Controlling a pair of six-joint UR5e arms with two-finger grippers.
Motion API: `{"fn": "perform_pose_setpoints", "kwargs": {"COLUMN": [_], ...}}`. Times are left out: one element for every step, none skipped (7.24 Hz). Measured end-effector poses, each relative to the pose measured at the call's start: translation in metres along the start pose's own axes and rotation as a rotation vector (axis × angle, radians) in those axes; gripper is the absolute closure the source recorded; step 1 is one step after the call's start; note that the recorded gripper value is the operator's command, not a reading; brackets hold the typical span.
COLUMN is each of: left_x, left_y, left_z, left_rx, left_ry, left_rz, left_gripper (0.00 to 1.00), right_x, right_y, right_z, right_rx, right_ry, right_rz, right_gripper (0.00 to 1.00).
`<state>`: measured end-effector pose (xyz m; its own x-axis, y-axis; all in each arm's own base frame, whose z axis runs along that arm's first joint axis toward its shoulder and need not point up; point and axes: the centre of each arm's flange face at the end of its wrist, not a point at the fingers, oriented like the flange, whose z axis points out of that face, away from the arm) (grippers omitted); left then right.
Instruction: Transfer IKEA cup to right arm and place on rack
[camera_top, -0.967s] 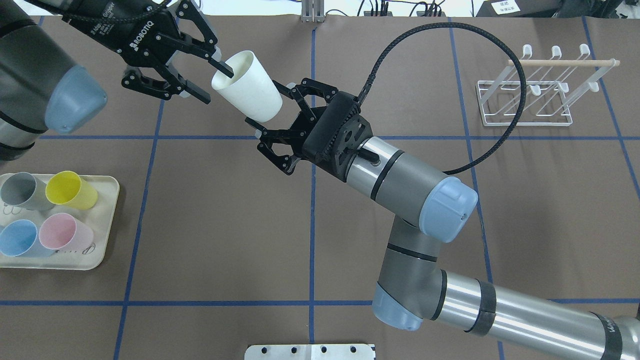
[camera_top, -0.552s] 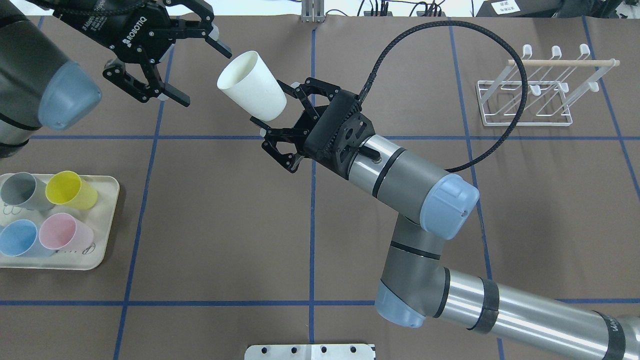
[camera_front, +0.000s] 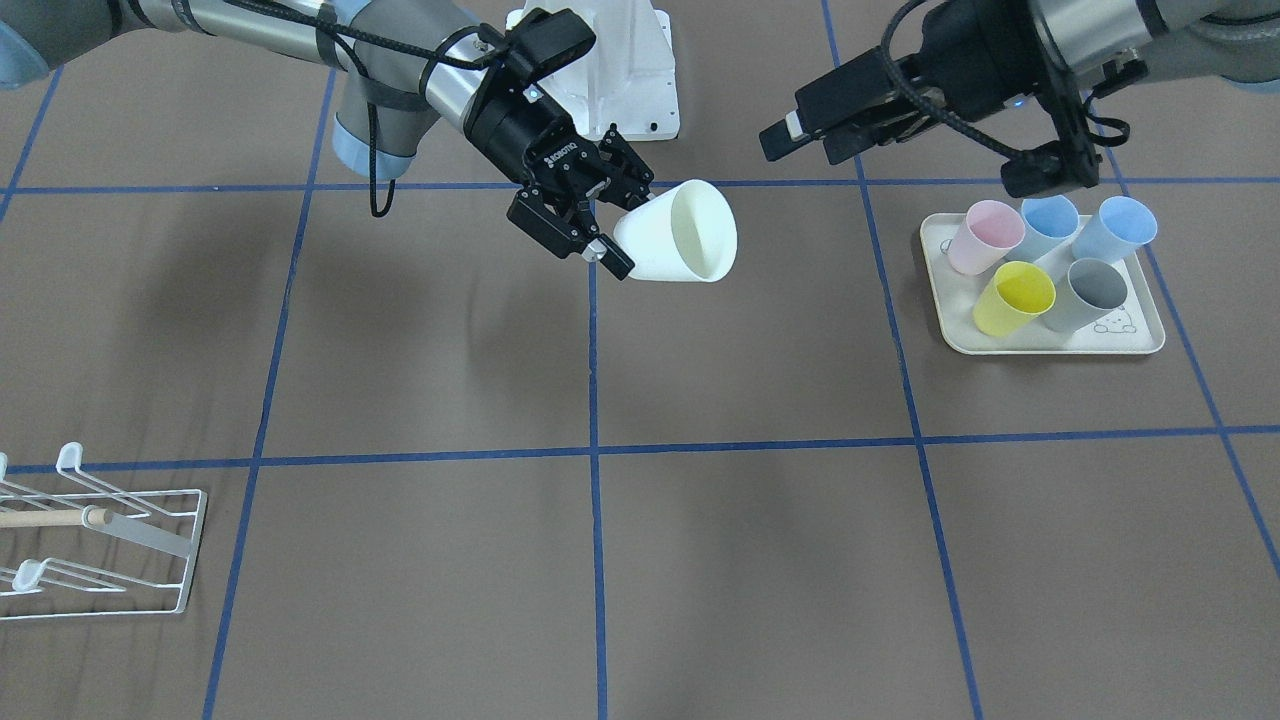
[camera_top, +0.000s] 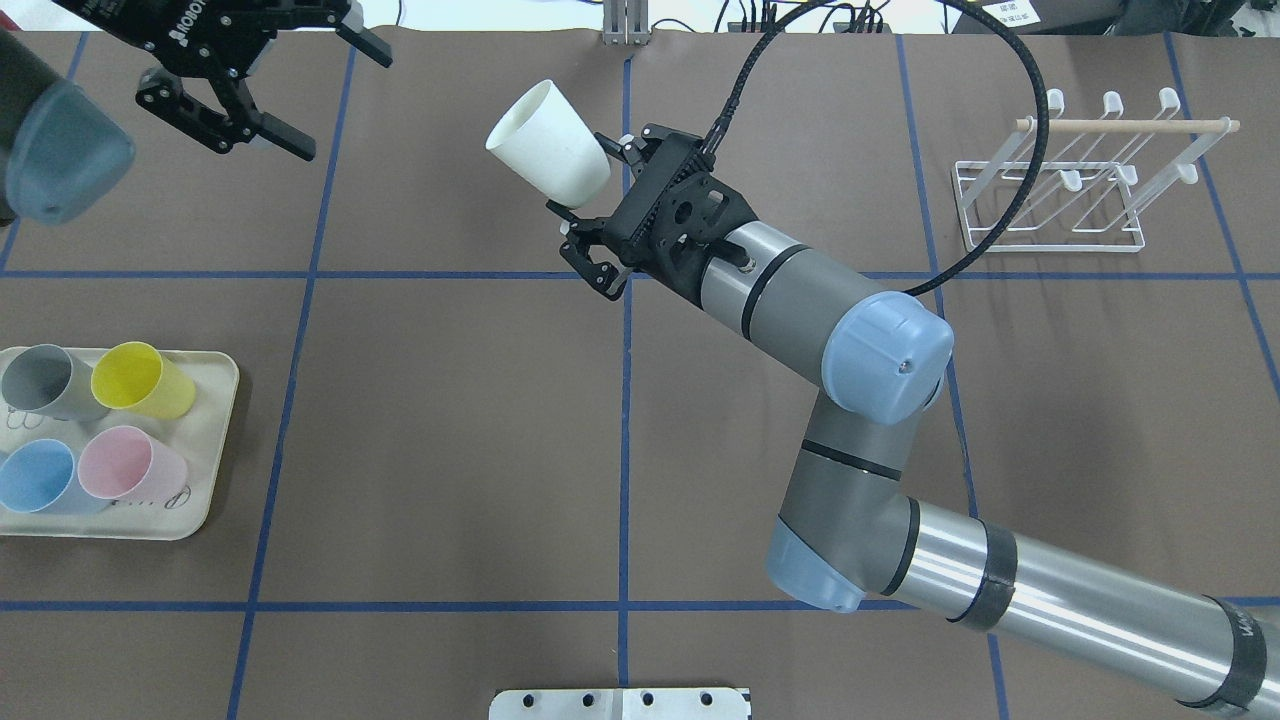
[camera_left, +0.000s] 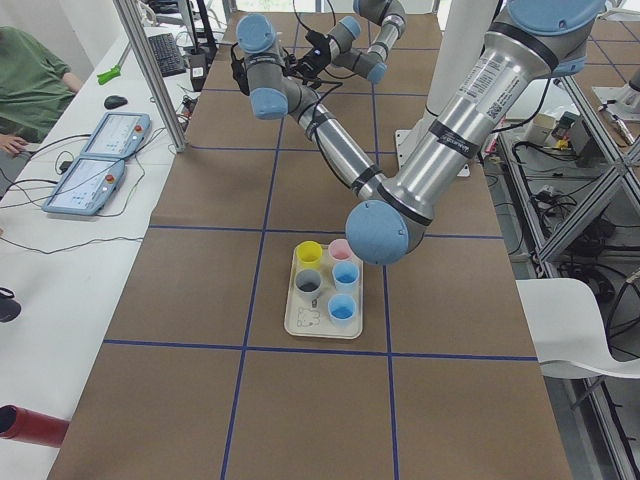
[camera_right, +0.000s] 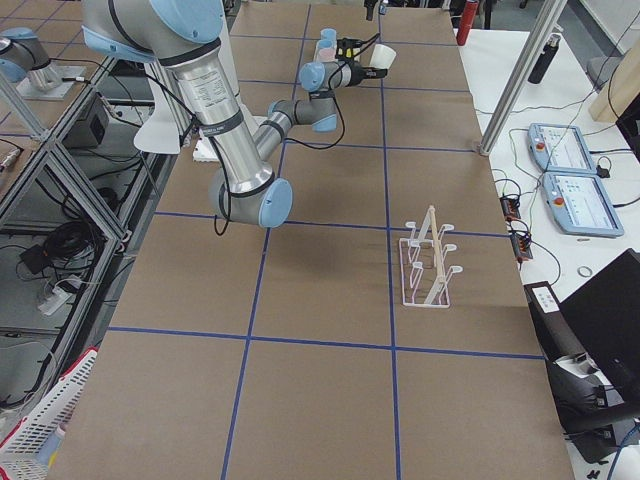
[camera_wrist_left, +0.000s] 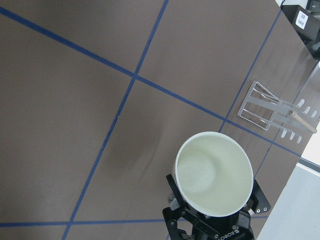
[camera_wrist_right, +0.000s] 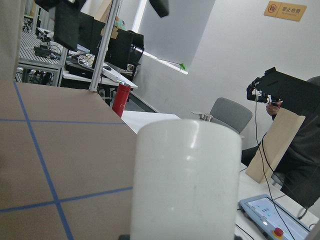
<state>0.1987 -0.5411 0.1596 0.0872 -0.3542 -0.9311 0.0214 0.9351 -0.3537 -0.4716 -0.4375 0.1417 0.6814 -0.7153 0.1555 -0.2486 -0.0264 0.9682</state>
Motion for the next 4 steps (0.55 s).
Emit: {"fn": "perform_pose_setpoints", "kwargs": {"left_x": [-0.025,-0.054,-0.086,-0.119], "left_y": [-0.016,-0.031,-0.045,-0.060], "left_z": [-0.005,-0.006,-0.006,-0.007], "left_rx": [0.058,0.114,0.164,0.211], "left_ry": [-0.012,-0.035,-0.074,-0.134], "left_rz": [0.035,0.079,0.136,0.204], "left_gripper": [0.00,0.00,0.00,0.00], "right_x": [0.015,0.031,0.046,0.063], "right_y": [0.003,0.000,-0.004,-0.005], "right_z": [-0.001,-0.008,-0.018,-0.027], "right_rx": [-0.060,-0.129,-0.203,-0.277], "right_ry": [0.028,0.057,0.087,0.119], "right_rz": [-0.023,-0.047,-0.071,-0.094], "right_gripper": [0.38,0.38,0.38,0.38]}}
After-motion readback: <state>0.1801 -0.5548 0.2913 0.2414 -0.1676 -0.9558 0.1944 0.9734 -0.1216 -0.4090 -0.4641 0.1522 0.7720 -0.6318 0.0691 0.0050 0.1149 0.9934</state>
